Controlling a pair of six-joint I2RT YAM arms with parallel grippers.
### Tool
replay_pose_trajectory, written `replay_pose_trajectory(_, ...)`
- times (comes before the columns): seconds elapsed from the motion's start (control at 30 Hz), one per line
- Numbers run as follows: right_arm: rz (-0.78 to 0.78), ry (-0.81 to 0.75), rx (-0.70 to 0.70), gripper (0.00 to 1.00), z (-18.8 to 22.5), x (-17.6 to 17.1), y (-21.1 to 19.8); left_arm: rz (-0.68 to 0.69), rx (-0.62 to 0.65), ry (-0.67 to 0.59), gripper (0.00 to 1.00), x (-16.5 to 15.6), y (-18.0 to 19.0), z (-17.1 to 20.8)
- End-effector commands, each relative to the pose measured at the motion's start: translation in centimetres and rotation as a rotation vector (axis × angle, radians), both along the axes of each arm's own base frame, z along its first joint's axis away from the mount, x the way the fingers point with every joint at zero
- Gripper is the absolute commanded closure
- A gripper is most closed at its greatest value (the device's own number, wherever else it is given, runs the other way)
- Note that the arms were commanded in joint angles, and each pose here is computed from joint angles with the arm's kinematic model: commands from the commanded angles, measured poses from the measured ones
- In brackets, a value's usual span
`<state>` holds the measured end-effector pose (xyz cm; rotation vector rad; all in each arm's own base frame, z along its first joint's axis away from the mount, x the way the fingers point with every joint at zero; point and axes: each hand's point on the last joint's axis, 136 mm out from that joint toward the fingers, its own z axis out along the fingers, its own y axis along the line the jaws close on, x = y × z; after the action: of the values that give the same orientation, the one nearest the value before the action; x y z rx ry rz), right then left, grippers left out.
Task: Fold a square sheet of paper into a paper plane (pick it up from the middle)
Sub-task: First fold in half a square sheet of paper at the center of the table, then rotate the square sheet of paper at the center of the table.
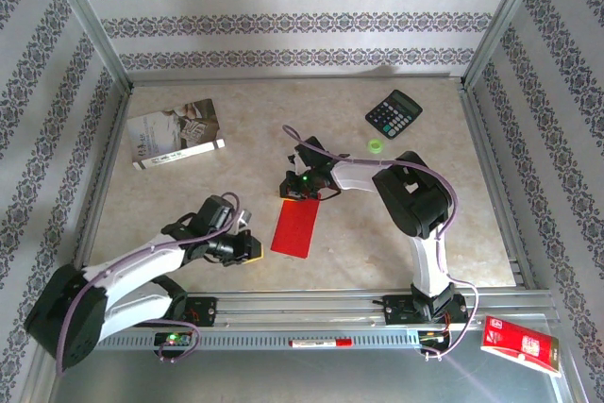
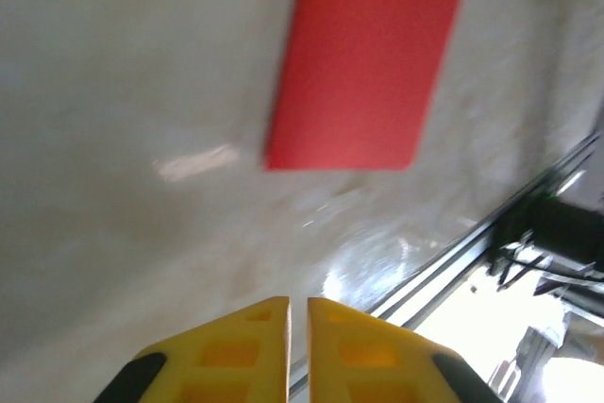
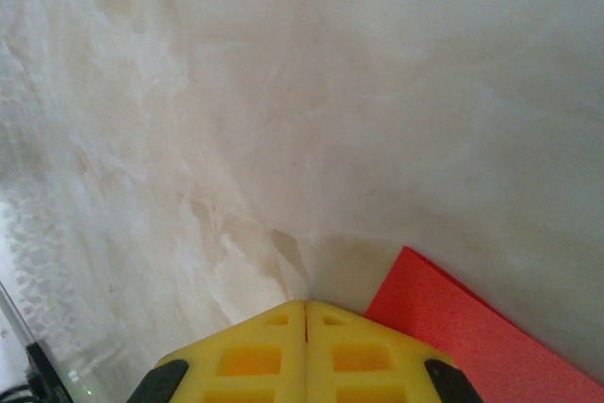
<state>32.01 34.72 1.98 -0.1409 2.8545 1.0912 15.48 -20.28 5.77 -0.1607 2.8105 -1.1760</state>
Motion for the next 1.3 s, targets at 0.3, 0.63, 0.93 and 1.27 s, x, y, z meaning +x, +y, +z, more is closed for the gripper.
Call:
replay_pose_trajectory(0.3,0.041,-0.039,0.022,0.98,6.8,-4.3,-6.8,0.021,0.106,-0.086,0.87,6.9,-2.1,-0.3)
replay_pose_trajectory(0.63,-0.099,0.030,-0.060,1.00,1.6,-4.4,-6.7,-0.046,0.100,0.020,0.94,5.2,-4.3,-4.1)
replay_pose_trajectory(0.93,0.017,0.052,-0.106,1.00,-0.3,-2.6,-6.4,-0.146,0.036,0.045,0.90,1.5,-7.3,-3.4)
replay_pose_trajectory(1.27,-0.036,-0.001,-0.118,0.89,4.4,-7.4,-10.9,-0.030,0.057,-0.088,0.81,6.0,-7.0,0.3)
